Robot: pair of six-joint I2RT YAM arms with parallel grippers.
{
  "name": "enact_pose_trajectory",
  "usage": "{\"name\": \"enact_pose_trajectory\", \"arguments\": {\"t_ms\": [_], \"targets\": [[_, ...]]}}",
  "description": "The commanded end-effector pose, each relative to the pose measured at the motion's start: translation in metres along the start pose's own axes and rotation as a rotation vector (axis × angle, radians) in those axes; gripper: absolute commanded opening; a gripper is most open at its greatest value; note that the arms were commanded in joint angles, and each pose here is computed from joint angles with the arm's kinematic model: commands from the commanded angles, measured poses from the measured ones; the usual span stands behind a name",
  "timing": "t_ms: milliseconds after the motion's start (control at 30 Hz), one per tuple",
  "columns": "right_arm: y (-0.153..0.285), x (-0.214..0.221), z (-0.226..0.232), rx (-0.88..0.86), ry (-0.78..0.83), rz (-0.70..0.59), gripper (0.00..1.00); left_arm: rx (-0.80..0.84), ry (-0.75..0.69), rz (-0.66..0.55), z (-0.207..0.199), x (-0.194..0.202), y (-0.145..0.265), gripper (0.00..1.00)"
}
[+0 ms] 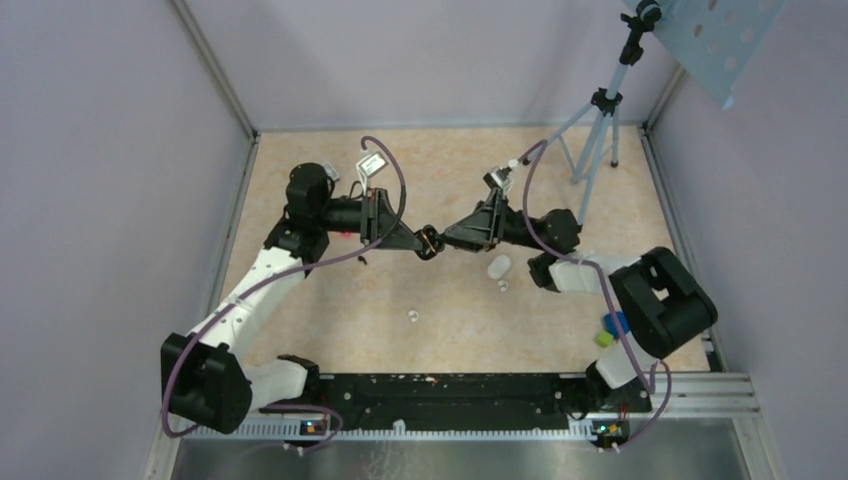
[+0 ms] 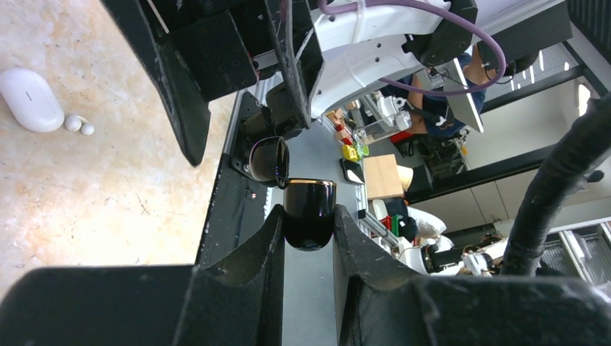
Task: Insert the wireless bluetooth earbuds into the charging case
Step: Open the charging case to the charging case, then pass from the left arm to the right
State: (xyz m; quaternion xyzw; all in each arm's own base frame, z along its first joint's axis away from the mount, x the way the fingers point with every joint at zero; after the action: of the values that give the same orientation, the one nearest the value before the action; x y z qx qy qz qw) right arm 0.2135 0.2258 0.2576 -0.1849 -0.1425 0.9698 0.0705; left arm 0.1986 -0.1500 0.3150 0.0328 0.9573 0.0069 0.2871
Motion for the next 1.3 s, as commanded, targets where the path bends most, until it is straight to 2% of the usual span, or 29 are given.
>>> {"name": "enact_pose_trajectory", "arguments": {"t_ms": [0,200,500,700,867,1033,1133,1200,1267], "targets": [[0.01,-0.006,0.015,0.08,0.151,-0.051,0.61,0.005,-0.11,-0.007,-0.016,-0.01,0.001,0.0],[0.007,-0.011,0.018,0.308,0.275,-0.021,0.6,0.009,-0.116,-0.003,-0.016,-0.012,0.001,0.0],[-0.021,0.0,0.028,0.173,0.332,0.115,0.59,0.015,-0.105,0.004,-0.016,-0.009,0.001,0.0],[-0.023,-0.001,0.029,0.158,0.321,0.105,0.55,0.013,-0.102,0.003,-0.016,-0.009,0.001,0.0],[-0.023,-0.001,0.029,0.157,0.312,0.099,0.36,0.016,-0.101,0.007,-0.016,-0.008,0.001,0.0],[-0.024,-0.002,0.033,0.141,0.312,0.092,0.23,0.016,-0.095,0.01,-0.014,-0.008,0.001,0.0],[-0.025,-0.002,0.037,0.138,0.321,0.091,0.11,0.014,-0.098,0.008,-0.013,-0.008,0.001,0.0],[-0.025,-0.003,0.039,0.148,0.332,0.088,0.0,0.009,-0.1,0.005,-0.012,-0.009,0.001,0.0],[-0.024,-0.004,0.04,0.176,0.346,0.09,0.0,0.004,-0.098,0.001,-0.01,-0.009,0.0,0.0]]}}
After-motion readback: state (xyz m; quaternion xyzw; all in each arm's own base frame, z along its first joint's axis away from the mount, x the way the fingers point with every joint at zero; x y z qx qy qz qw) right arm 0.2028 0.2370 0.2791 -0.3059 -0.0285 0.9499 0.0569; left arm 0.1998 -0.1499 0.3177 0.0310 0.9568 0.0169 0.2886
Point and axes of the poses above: each gripper's point midway between its finger pads, its own y axis back along the fingers, its own z axis along the line the jaws close on, x = y × z, the point moved 10 cm from there along y, back along the fingers, and after that the axes turned 2 degrees about y, right-handed, at the moved point
